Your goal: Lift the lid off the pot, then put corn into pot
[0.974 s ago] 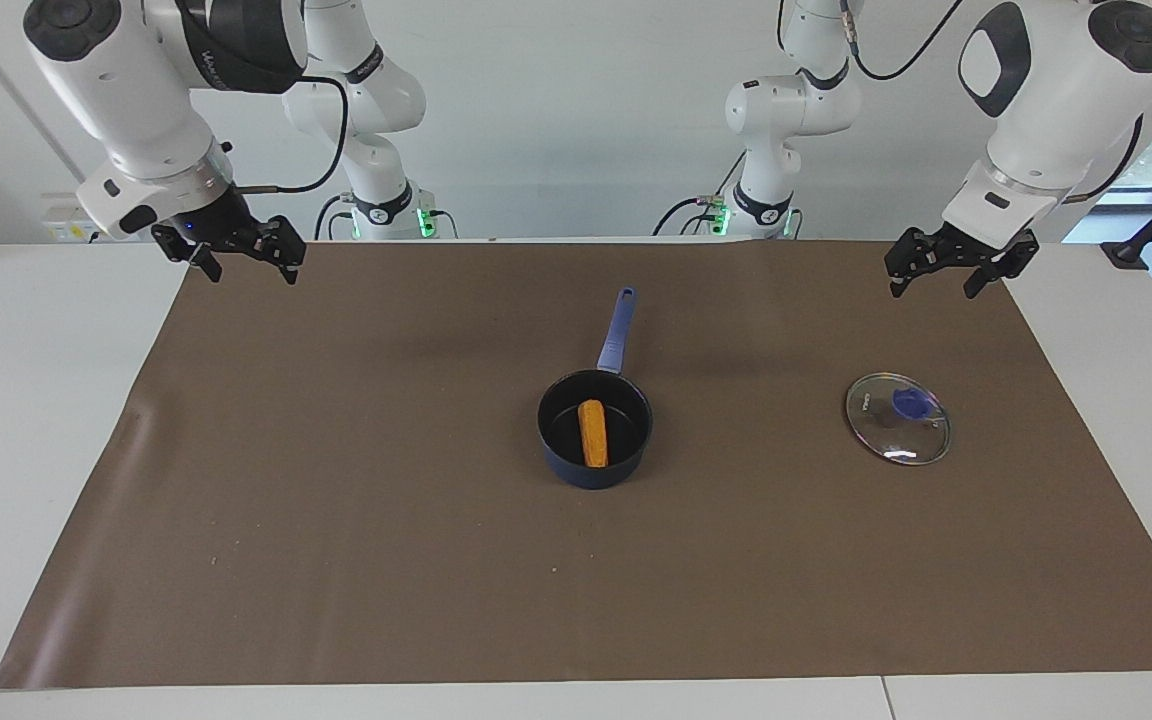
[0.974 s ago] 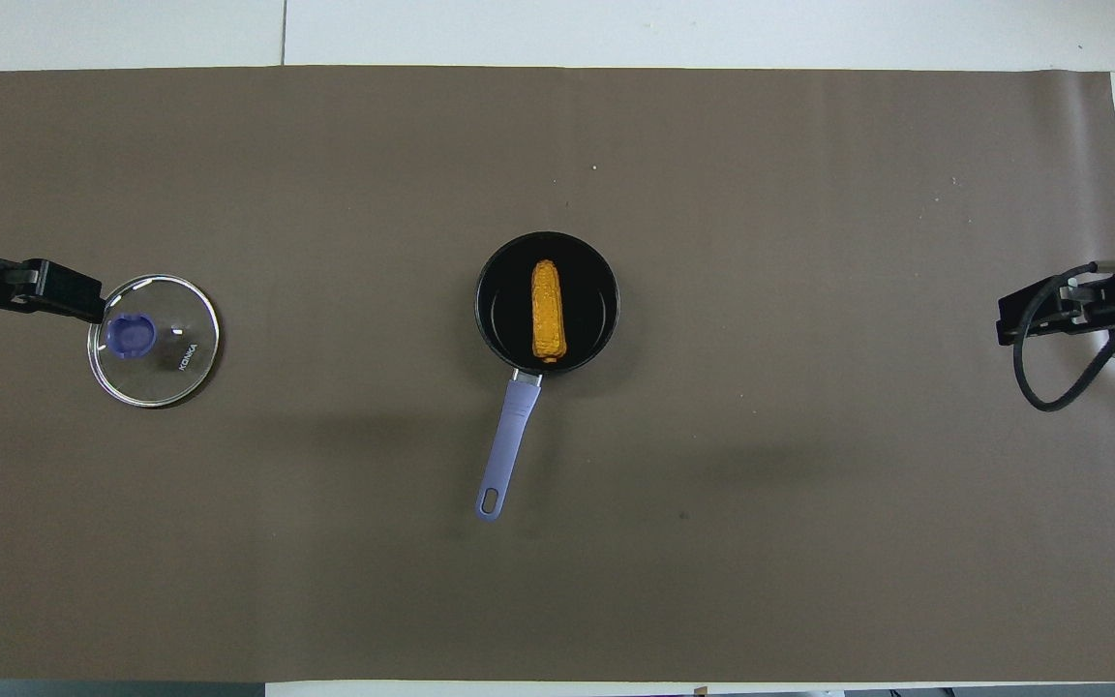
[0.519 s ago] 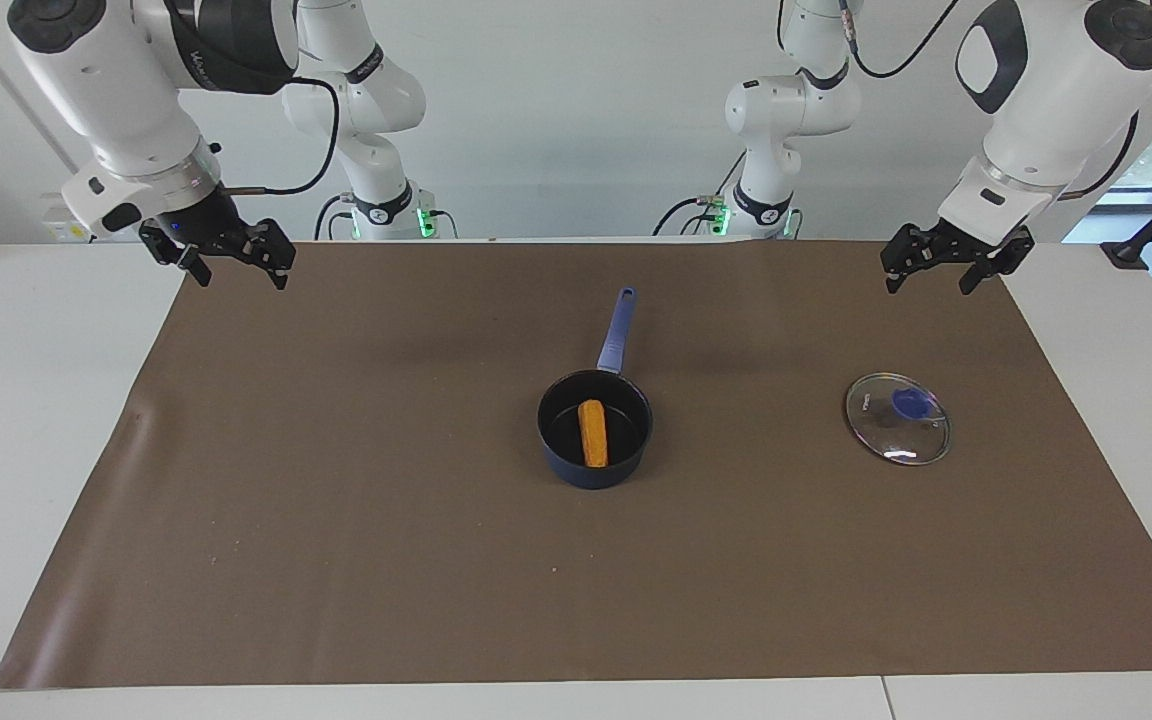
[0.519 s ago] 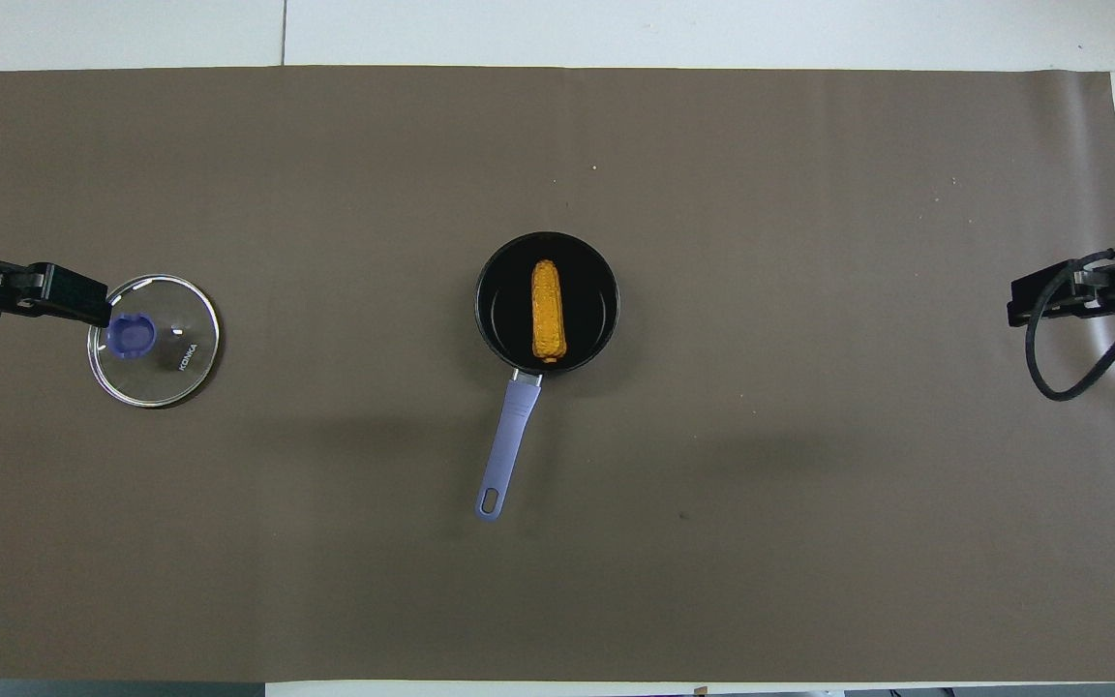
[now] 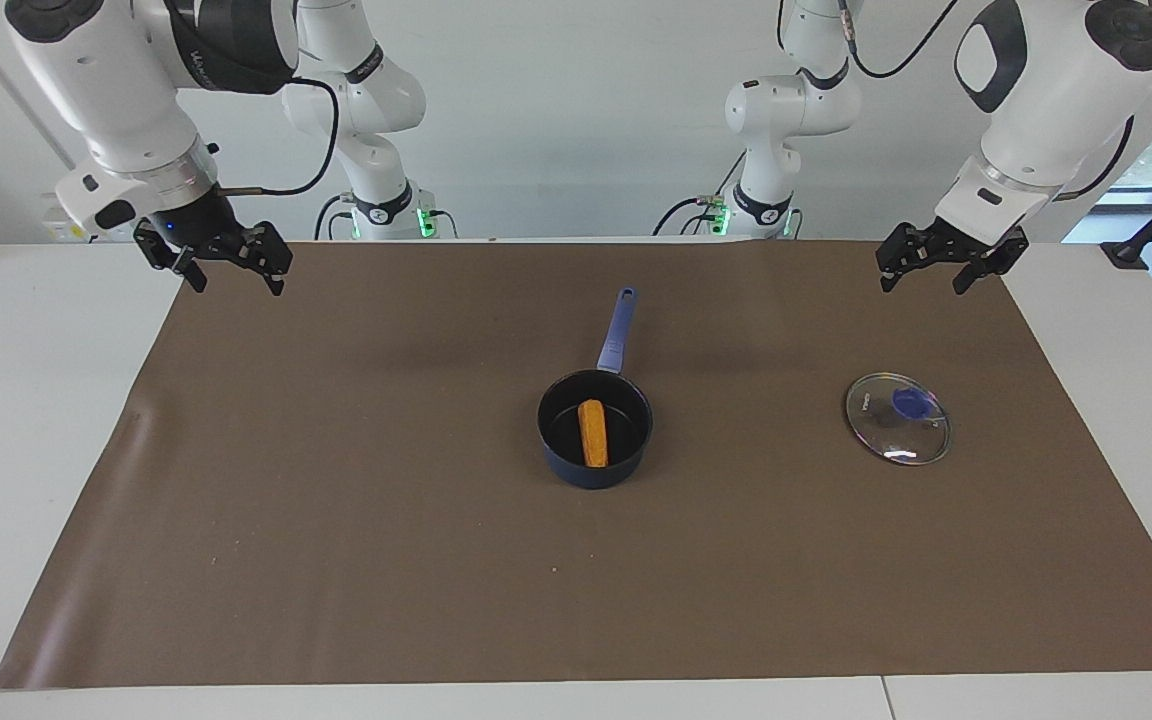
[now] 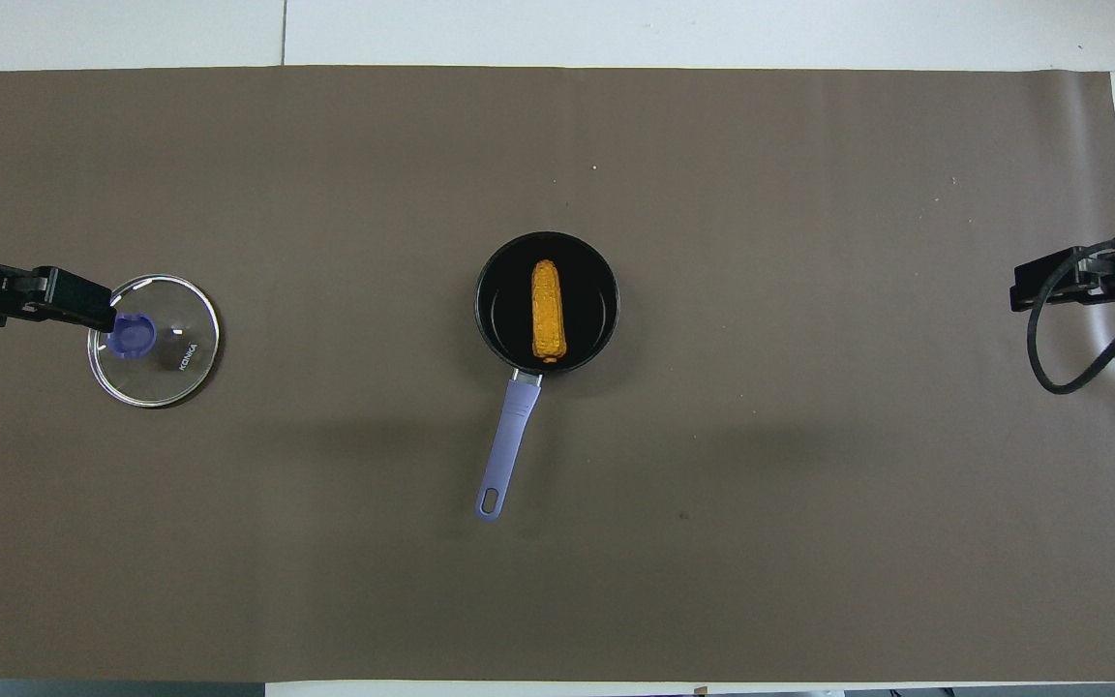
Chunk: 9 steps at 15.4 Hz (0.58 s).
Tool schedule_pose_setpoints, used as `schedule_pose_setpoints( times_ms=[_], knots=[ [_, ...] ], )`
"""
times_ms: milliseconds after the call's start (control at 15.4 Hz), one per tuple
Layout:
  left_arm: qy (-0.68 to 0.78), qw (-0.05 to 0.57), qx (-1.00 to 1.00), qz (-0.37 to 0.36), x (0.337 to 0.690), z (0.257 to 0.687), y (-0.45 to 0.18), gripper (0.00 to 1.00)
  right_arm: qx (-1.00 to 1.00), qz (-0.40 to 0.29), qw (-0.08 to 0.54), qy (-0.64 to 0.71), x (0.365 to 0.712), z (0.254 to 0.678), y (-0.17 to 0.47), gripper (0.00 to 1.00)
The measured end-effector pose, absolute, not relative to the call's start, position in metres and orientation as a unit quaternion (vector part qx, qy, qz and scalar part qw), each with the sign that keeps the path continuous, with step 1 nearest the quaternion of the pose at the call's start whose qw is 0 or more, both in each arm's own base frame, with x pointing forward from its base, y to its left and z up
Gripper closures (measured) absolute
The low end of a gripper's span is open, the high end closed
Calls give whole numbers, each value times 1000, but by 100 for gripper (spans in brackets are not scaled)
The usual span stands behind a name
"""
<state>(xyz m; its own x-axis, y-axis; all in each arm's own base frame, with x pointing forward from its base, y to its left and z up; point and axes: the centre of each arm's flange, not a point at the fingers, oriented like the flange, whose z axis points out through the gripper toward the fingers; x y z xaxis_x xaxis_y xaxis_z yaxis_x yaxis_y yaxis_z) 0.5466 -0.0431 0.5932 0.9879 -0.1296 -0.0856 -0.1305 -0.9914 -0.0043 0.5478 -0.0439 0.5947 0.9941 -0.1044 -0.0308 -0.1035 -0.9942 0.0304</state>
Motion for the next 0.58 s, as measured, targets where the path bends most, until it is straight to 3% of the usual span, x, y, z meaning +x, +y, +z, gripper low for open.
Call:
schedule_pose_setpoints(
  times_ms=[584],
  knots=[
    [60, 4, -997, 41, 546, 595, -39, 0, 998, -21, 15, -61, 549, 589, -54, 0]
  ],
)
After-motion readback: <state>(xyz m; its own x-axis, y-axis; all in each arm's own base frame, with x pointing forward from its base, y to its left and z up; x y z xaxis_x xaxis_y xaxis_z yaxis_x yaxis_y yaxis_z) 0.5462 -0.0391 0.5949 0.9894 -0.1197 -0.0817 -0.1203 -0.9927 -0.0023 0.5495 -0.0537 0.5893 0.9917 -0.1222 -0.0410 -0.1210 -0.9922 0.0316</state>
